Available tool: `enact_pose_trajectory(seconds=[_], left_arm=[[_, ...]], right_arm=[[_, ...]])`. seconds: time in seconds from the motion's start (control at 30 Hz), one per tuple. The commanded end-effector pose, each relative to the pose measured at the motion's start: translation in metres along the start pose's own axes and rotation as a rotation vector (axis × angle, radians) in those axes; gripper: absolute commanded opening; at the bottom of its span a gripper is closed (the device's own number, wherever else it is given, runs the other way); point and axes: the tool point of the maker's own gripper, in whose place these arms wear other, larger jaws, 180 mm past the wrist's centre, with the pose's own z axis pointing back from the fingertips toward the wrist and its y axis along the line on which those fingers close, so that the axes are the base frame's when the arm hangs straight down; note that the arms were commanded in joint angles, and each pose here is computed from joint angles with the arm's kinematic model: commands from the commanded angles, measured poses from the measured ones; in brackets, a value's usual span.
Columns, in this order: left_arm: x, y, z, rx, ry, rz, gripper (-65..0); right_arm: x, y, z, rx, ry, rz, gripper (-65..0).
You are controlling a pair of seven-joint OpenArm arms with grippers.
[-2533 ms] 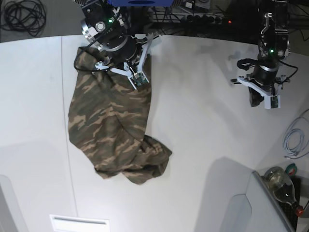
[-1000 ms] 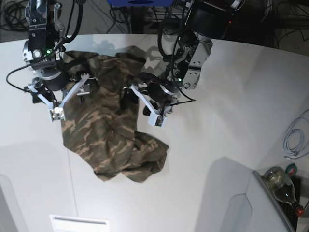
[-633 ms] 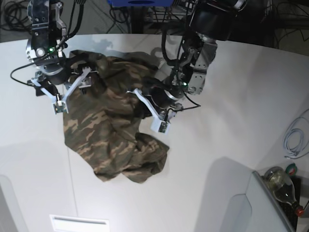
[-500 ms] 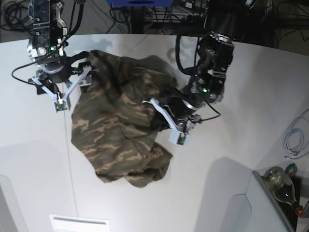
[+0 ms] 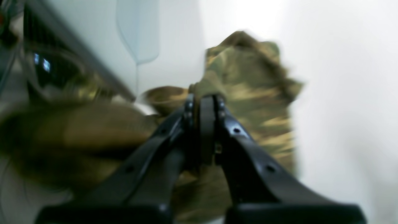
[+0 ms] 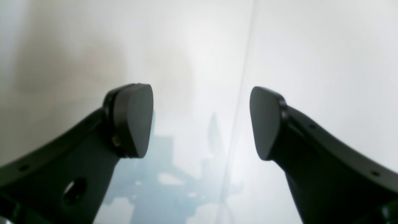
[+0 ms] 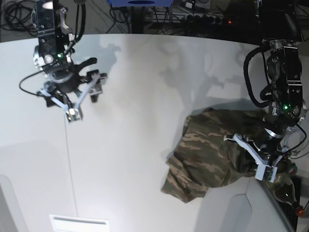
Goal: Layout the t-shirt on the table in an organized manner, then fold the t-shirt properly
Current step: 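Lift and swing the shirt with the left gripper to spread it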
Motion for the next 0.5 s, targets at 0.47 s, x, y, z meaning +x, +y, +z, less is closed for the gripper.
enact_pose_trajectory(seconds=[0.47], left_arm=[[0.155,-0.044,0.026,-0.093,-0.418,-0.111,-65.0]], right_arm=[[0.067,0.045,-0.014,0.111,-0.136,0.223,-19.5]])
